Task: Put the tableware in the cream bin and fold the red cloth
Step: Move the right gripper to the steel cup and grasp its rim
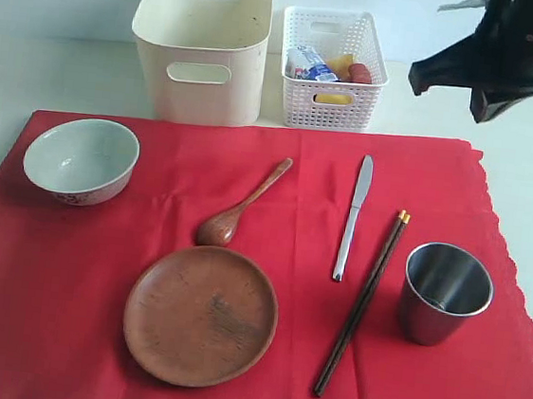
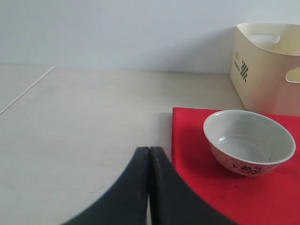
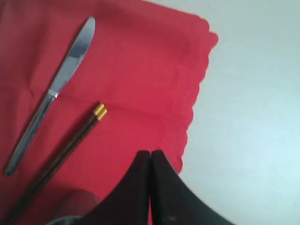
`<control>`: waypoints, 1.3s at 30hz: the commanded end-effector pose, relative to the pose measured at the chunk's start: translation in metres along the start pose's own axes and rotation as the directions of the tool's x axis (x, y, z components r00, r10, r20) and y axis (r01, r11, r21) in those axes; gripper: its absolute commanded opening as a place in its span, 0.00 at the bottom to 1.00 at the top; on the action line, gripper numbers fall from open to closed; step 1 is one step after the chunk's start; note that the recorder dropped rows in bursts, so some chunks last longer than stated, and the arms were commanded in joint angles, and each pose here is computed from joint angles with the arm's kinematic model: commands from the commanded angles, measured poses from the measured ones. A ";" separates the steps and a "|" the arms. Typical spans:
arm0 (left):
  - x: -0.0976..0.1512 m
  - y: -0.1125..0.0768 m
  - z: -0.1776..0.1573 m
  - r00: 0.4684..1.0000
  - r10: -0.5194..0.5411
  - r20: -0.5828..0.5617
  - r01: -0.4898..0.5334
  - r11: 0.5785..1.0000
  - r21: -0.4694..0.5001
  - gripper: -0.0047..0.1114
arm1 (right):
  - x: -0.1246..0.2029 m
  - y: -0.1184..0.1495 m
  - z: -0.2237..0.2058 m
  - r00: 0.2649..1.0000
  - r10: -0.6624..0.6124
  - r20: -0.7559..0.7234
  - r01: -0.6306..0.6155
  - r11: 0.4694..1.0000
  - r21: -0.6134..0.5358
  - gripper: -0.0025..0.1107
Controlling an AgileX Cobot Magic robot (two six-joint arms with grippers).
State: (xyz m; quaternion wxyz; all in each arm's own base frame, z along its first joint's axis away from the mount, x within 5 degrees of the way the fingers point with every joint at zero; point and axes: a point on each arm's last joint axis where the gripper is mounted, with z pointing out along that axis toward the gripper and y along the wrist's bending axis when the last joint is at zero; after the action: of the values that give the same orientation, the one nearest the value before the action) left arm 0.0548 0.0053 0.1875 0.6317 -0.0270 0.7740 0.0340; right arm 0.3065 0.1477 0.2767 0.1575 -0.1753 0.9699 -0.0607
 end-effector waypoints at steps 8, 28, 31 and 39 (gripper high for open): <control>-0.001 0.000 0.000 1.000 -0.011 0.013 0.011 1.000 0.007 0.05 | 0.061 0.005 -0.019 0.999 0.037 -0.002 -0.037 0.997 -0.060 0.06; -0.001 0.000 0.000 1.000 -0.011 0.013 0.011 1.000 0.007 0.05 | 0.102 0.022 0.039 0.993 -0.113 -0.029 0.106 0.979 -0.172 0.54; -0.001 0.000 0.000 1.000 -0.011 0.013 0.011 1.000 0.007 0.05 | 0.103 0.023 0.049 0.989 -0.128 -0.073 0.116 0.982 -0.152 0.54; -0.001 0.000 0.000 1.000 -0.011 0.013 0.011 1.000 0.007 0.05 | 0.104 0.028 0.071 0.980 -0.140 -0.140 0.118 0.981 -0.156 0.52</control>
State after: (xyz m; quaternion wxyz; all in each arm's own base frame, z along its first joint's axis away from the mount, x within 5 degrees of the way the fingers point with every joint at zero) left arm 0.0548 0.0053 0.1875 0.6317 -0.0270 0.7740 0.0340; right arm 0.2265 0.1311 0.1814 0.0685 -0.2394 0.9685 -0.0098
